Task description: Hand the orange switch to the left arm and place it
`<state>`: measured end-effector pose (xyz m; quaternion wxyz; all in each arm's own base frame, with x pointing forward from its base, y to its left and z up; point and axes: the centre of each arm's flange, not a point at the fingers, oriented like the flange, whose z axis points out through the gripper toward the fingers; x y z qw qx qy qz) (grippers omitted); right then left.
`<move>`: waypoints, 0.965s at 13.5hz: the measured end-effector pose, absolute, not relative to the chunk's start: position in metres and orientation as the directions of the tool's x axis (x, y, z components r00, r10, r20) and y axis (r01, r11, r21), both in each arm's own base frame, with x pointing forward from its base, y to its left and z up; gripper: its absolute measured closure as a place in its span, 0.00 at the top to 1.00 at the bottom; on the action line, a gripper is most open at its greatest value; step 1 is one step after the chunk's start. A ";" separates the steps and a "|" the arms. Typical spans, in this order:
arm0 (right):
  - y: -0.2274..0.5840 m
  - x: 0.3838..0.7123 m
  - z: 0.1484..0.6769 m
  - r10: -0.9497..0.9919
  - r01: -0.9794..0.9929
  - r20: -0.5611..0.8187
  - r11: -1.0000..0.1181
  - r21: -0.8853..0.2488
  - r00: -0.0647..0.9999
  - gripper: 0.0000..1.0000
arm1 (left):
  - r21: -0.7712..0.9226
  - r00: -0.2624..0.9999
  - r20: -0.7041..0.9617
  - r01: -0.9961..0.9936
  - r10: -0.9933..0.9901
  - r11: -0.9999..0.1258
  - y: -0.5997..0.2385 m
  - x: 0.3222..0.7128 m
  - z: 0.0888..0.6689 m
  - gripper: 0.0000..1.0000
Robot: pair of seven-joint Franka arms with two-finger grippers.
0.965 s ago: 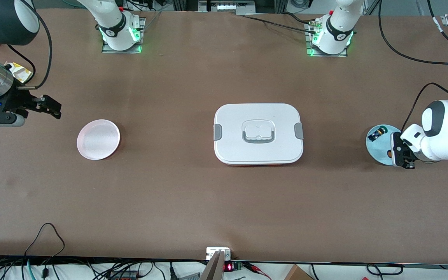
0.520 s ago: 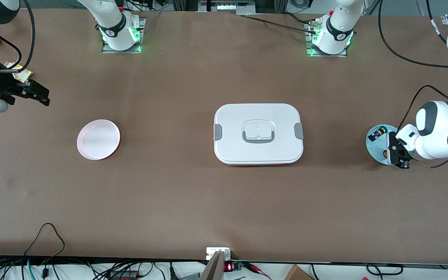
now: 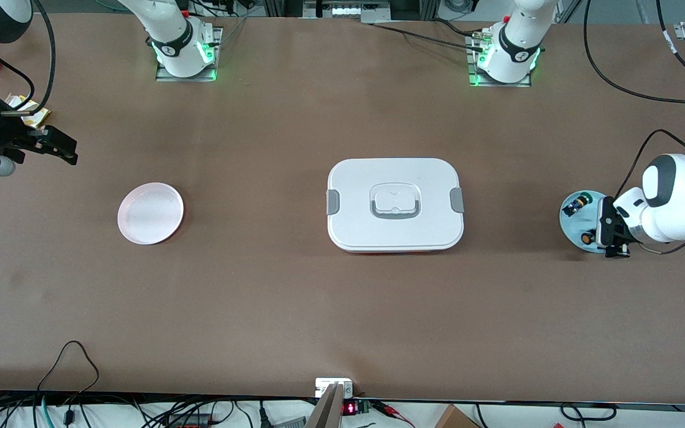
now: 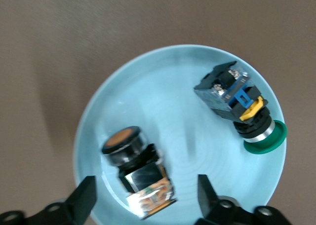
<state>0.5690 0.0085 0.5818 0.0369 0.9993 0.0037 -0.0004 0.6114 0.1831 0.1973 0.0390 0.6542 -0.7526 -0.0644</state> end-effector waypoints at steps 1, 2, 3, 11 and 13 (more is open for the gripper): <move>0.008 0.569 0.583 0.008 0.007 0.001 -0.997 0.074 1.000 1.00 | 0.152 -0.148 -0.025 -0.978 -0.989 0.143 0.178 0.617 0.207 1.00; 0.008 0.570 0.583 0.008 0.008 0.002 -0.997 0.074 1.000 1.00 | 0.172 -0.153 -0.025 -0.974 -0.988 0.147 0.173 0.623 0.220 1.00; 0.008 0.570 0.583 0.009 0.009 0.002 -0.997 0.074 1.000 1.00 | 0.199 -0.147 -0.024 -0.970 -0.989 0.139 0.170 0.628 0.236 1.00; 0.009 0.574 0.574 0.025 0.026 -0.015 -0.997 0.074 1.000 1.00 | 0.410 0.324 -0.150 -0.839 -0.934 -0.358 0.111 0.637 0.344 1.00; 0.009 0.574 0.575 0.027 0.028 -0.013 -0.997 0.074 1.000 1.00 | 0.401 0.434 -0.221 -0.776 -0.874 -0.487 0.070 0.637 0.364 1.00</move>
